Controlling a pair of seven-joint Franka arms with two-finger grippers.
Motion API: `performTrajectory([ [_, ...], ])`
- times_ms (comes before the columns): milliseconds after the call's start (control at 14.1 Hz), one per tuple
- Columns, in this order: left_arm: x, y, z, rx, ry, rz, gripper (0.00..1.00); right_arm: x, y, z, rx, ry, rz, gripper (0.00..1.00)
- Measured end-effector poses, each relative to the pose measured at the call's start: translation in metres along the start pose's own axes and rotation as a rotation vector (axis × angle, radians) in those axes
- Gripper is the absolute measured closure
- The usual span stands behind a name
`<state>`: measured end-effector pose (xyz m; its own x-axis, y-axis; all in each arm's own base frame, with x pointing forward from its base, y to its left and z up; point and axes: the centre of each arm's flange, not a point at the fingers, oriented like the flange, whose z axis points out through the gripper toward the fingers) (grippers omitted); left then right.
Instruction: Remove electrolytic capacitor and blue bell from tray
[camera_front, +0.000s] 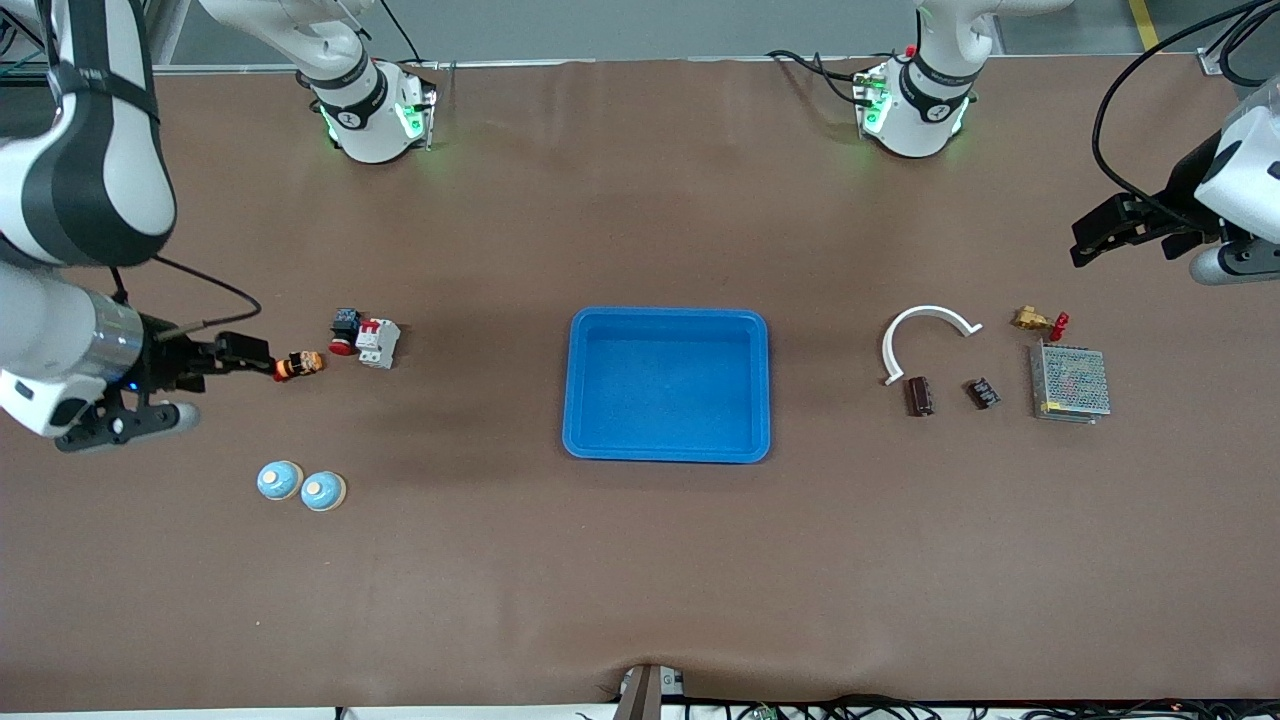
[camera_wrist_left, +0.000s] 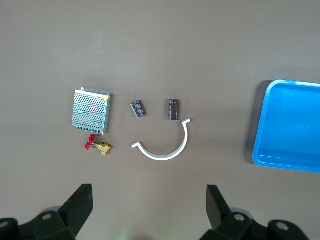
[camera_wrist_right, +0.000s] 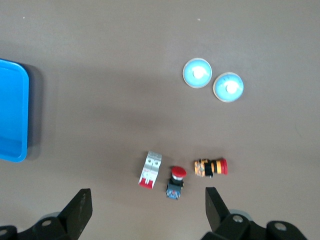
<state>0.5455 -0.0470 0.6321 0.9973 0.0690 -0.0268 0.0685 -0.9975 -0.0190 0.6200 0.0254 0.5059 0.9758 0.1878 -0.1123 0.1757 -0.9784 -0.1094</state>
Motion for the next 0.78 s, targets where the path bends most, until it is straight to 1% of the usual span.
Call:
performTrajectory([
  [142, 0.000, 0.000, 0.000, 0.000, 0.000, 0.000, 0.00, -0.025, -0.002, -0.011, 0.004, 0.006, 0.025, 0.00],
  [355, 0.000, 0.000, 0.000, 0.000, 0.000, 0.000, 0.00, -0.056, -0.004, -0.022, -0.013, 0.010, 0.061, 0.00],
  [639, 0.000, 0.000, 0.000, 0.000, 0.000, 0.000, 0.00, -0.079, -0.002, -0.035, -0.030, 0.027, 0.088, 0.00],
  [781, 0.000, -0.001, -0.001, 0.000, 0.002, -0.002, 0.00, -0.085, 0.005, -0.036, -0.030, 0.033, 0.124, 0.00],
])
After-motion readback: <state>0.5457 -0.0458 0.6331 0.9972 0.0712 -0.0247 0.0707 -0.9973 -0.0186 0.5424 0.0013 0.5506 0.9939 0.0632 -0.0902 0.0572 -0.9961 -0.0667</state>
